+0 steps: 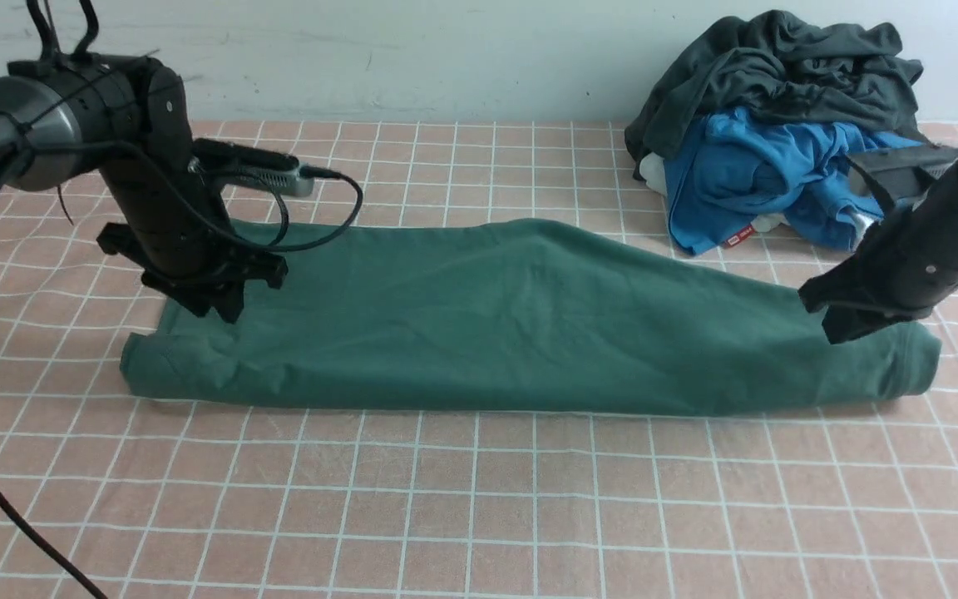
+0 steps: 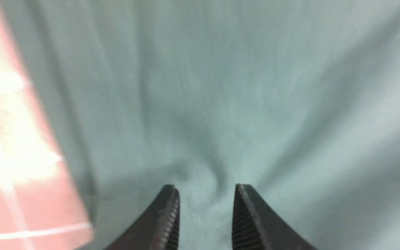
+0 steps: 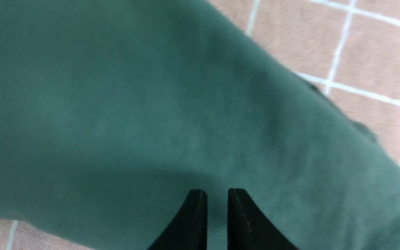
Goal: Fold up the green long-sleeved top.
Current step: Use the right arm to clamp the right edge of the fabric
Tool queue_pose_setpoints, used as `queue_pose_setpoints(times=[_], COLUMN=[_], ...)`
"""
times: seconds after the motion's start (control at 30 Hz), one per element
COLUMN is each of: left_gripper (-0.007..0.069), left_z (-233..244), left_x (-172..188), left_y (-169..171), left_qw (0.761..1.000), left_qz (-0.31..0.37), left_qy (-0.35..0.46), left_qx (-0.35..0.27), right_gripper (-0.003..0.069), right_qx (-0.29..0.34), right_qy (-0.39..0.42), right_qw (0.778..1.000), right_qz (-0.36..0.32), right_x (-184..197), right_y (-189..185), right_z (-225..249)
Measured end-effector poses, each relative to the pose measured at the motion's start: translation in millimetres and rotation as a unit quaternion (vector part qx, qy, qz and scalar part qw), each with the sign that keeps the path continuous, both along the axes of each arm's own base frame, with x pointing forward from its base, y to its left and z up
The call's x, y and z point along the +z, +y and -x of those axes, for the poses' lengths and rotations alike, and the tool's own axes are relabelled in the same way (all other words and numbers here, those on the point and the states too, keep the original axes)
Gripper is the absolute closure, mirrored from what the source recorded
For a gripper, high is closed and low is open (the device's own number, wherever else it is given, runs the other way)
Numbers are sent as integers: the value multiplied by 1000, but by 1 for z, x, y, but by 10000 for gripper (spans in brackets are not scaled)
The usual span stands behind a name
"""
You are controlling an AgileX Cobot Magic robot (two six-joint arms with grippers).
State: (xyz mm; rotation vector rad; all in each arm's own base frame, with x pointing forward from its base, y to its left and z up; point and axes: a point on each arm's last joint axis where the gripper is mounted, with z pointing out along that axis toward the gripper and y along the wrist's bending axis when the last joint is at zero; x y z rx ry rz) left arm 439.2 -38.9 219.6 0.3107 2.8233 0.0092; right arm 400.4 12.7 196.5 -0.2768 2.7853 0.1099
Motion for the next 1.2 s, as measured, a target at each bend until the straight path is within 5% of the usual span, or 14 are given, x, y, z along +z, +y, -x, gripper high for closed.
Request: queue_pose_setpoints(times=[0.17, 0.47, 0.67, 0.73, 0.9, 1.0, 1.2], left_gripper=[417, 417, 417, 417, 417, 417, 417], left_z=[19, 52, 57, 64, 103, 123, 185], left_x=[32, -38, -28, 6, 99, 130, 157], left_y=[5, 38, 39, 38, 32, 29, 23], left_qw=[1000, 997, 997, 997, 984, 976, 967], left_qz=[9, 11, 11, 19, 62, 77, 97], left_qy=[-25, 29, 16, -28, -155, -198, -233], left_qx=[0, 65, 70, 73, 67, 51, 21], right_gripper=[574, 519, 305, 179, 51, 65, 405], right_qx=[-17, -109, -112, -112, -137, -151, -135], right_qy=[0, -13, 5, 24, 37, 42, 43], right_qw=[1000, 994, 994, 993, 990, 988, 989], right_qz=[18, 1, -2, 4, 1, -14, -45], right_x=[-32, -26, -25, -26, -27, -31, -42], right_y=[-13, -50, -51, -52, -52, -51, -44], right_z=[-6, -7, -3, 0, 2, 1, -5])
